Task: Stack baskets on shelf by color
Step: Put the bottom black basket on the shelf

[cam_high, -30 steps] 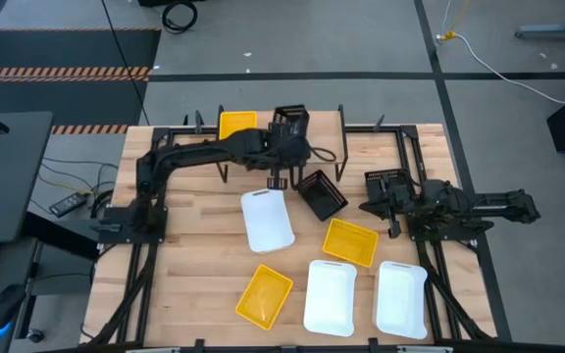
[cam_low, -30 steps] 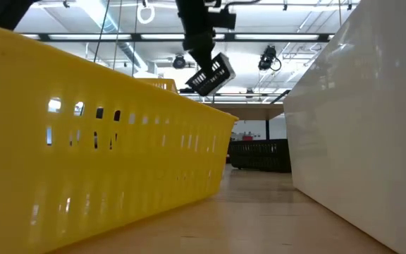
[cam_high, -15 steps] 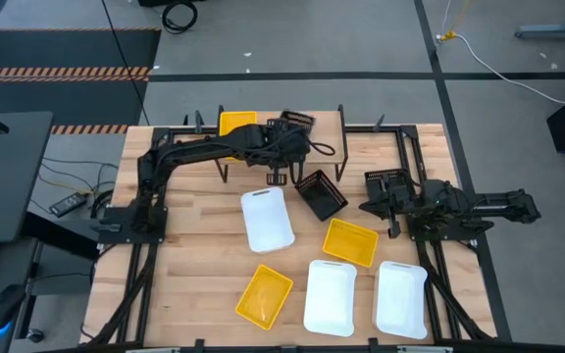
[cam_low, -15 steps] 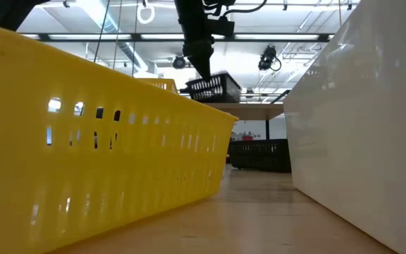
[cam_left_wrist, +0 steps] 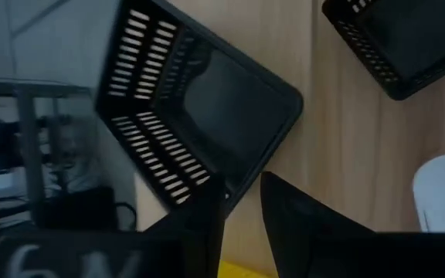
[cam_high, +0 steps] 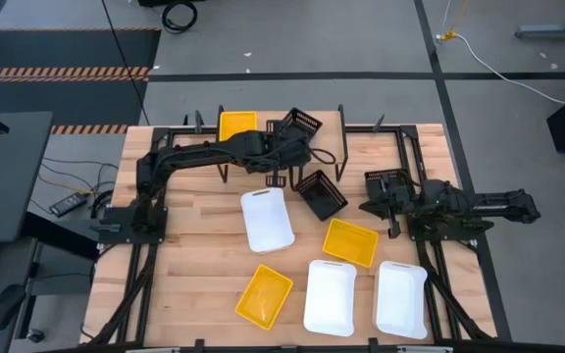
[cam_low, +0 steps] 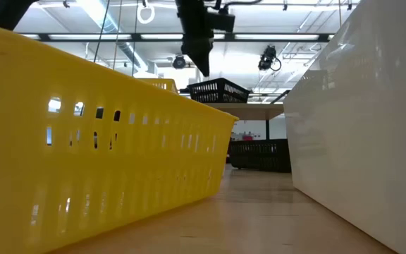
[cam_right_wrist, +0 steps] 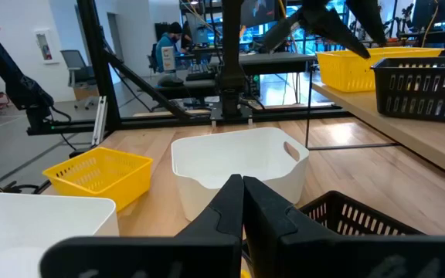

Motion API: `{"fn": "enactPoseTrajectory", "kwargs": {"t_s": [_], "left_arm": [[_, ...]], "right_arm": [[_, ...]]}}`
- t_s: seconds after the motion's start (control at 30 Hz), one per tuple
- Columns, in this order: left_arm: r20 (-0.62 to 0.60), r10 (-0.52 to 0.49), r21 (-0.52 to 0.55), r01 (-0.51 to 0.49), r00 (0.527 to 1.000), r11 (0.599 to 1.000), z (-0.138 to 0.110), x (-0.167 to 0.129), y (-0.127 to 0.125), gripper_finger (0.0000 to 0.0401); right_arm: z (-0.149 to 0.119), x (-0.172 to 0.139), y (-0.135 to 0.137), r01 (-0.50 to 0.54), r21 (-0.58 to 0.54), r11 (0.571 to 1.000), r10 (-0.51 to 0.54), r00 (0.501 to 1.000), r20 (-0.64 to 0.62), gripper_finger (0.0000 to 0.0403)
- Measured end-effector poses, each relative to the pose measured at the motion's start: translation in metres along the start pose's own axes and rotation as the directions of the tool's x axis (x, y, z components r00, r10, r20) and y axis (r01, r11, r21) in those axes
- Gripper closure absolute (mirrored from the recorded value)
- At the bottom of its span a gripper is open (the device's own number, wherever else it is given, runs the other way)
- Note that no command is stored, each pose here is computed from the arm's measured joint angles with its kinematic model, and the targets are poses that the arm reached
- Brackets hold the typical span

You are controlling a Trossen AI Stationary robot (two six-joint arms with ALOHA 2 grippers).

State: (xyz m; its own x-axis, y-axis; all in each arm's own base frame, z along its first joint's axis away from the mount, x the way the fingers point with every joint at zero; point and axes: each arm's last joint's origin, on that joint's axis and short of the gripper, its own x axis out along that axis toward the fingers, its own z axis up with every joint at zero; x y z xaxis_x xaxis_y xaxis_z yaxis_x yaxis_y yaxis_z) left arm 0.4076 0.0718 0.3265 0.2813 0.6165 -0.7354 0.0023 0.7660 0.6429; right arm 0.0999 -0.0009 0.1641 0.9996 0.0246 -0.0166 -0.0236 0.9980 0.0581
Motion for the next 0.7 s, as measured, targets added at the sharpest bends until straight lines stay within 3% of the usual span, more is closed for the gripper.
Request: {"fn": "enactPoseTrajectory", "kwargs": {"t_s": [0.13, 0.23, 0.4, 0.57, 0.7], "left_arm": [[0.049, 0.002, -0.009, -0.002, 0.999, 1.000, -0.001, -0.025, -0.004, 0.0304], [0.153, -0.047, -0.107, 0.063, 0.987, 0.992, -0.001, -0.046, -0.001, 0.0303], [0.410, -0.170, -0.229, 0.282, 0.896, 0.932, 0.001, -0.072, 0.016, 0.0304], [0.548, -0.147, -0.247, 0.327, 0.823, 0.912, 0.006, -0.091, 0.024, 0.0313], [0.575, -0.146, -0.236, 0.335, 0.805, 0.912, 0.005, -0.101, 0.021, 0.0320]], "right_arm": [[0.000, 0.000, 0.000, -0.003, 0.003, 1.000, 0.003, 1.000, -0.003, 0.0390], [0.000, 0.000, 0.000, -0.004, 0.017, 1.000, 0.004, 1.000, -0.005, 0.0390], [0.002, 0.001, 0.000, -0.007, 0.010, 1.000, 0.007, 1.000, 0.020, 0.0390], [0.012, 0.000, 0.001, -0.020, -0.035, 0.999, 0.024, 0.993, 0.116, 0.0390], [0.015, 0.001, 0.000, 0.006, -0.041, 0.999, 0.000, 0.989, 0.151, 0.0390]]}}
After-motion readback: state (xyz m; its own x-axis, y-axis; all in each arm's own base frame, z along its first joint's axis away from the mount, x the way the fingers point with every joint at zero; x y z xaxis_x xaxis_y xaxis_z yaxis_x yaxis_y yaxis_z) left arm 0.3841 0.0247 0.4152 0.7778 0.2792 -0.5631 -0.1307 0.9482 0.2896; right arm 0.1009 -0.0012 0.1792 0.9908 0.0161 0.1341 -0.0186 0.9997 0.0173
